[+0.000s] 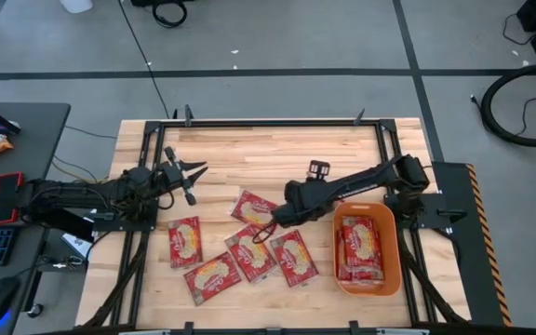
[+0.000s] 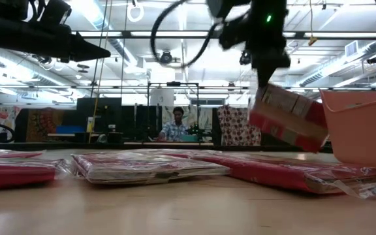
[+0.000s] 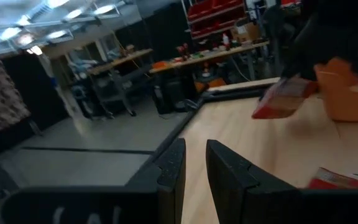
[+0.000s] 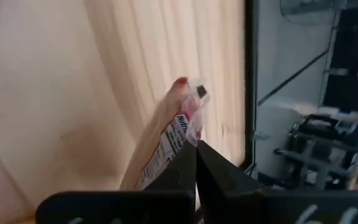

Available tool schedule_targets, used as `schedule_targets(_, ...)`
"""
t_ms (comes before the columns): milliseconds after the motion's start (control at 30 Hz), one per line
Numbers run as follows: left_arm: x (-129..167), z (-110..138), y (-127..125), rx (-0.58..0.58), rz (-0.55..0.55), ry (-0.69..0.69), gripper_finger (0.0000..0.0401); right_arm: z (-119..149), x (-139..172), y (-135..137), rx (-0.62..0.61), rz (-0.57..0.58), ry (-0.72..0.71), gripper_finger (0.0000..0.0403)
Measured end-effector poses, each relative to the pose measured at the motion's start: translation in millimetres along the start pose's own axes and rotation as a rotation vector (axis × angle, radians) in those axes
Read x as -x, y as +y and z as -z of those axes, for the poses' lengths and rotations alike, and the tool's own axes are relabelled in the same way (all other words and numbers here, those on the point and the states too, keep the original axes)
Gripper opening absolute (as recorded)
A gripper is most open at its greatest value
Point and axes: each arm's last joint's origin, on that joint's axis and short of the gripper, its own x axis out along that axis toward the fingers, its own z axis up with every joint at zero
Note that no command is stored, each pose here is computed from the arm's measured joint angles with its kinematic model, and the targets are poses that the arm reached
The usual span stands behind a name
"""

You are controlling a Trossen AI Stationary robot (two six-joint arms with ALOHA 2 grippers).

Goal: Sort popcorn bags into baskets
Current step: Put the red popcorn bag into the orange bin

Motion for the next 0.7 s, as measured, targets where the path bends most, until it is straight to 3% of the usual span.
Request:
schedule_targets(300,0.8,-12.1,5.5,-0.086,-0.080,-0.106,0.0068,40.4,56.2,-41.5,-0.333,-0.132,-0.180,0.0004)
schedule_targets(700,2.9,-22.9,9.7,-0.149,-0.127,-0.208,0.0068,124.2,120.8,-94.8,-0.562,-0.463,-0.433,0.0005)
